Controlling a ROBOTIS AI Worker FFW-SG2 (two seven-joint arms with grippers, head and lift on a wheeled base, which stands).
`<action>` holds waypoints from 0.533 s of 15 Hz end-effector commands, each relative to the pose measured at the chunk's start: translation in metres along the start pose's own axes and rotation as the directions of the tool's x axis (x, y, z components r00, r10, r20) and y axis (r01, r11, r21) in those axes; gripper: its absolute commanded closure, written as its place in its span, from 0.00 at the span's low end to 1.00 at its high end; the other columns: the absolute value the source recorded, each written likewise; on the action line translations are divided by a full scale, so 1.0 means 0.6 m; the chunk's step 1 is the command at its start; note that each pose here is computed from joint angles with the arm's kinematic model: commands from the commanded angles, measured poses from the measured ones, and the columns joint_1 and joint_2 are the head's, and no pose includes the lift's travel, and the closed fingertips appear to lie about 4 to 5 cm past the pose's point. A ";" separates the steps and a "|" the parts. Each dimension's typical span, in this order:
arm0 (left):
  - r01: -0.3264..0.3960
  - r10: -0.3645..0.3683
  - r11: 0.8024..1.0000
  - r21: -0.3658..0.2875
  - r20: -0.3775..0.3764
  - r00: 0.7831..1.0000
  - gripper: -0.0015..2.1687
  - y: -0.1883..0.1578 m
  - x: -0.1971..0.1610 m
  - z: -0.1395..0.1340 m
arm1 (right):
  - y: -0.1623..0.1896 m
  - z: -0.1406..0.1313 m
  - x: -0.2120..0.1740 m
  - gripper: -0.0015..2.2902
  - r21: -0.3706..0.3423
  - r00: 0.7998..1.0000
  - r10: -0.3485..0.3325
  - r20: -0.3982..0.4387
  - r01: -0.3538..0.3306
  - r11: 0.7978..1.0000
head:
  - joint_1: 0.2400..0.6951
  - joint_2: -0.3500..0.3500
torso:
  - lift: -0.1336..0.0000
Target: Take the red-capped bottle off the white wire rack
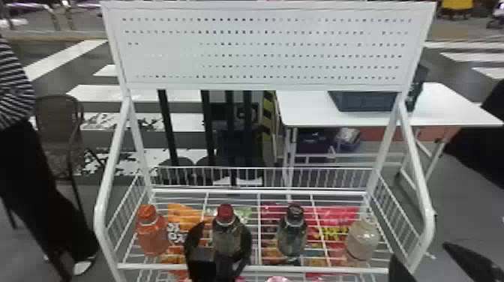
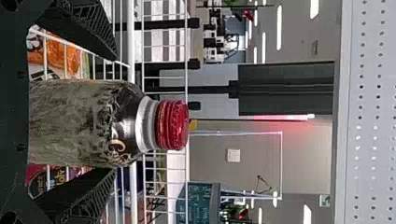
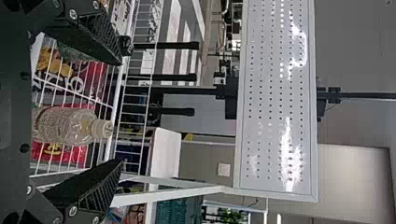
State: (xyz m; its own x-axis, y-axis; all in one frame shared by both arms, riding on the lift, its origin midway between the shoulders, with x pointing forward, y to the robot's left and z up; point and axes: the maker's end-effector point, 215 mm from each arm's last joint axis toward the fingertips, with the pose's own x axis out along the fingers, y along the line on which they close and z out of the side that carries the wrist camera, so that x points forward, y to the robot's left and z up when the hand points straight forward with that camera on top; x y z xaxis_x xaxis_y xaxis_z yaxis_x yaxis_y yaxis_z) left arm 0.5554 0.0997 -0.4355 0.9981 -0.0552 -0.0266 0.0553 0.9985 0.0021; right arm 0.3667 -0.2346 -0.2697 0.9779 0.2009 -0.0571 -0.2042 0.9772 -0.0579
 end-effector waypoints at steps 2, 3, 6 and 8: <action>-0.008 0.008 1.000 0.008 -0.019 1.000 0.04 0.009 0.012 -0.014 | -0.001 0.007 -0.002 0.07 -0.003 1.000 -0.002 0.003 0.002 1.000 | 0.57 0.50 | 1.00; -0.009 0.009 1.000 0.011 -0.018 1.000 0.04 0.011 0.016 -0.013 | -0.001 0.007 -0.002 0.07 -0.003 1.000 -0.002 0.003 0.002 1.000 | 0.57 0.50 | 1.00; -0.006 0.006 1.000 0.012 -0.015 1.000 0.18 0.014 0.019 -0.010 | -0.002 0.002 0.000 0.07 -0.001 1.000 -0.002 -0.003 0.002 1.000 | 0.57 0.50 | 1.00; 0.007 -0.007 1.000 0.006 -0.006 1.000 0.48 0.009 0.020 -0.001 | -0.003 0.001 0.003 0.07 0.000 1.000 -0.003 -0.003 0.003 1.000 | 0.57 0.50 | 1.00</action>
State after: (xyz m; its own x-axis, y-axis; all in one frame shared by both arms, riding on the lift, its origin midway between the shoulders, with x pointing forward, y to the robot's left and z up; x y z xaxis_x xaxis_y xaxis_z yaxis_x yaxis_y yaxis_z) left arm 0.5671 0.1054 -0.4399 0.9975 -0.0603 -0.0382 0.0607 0.9981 0.0115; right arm 0.3676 -0.2360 -0.2686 0.9783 0.1984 -0.0602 -0.2019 0.9776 -0.0593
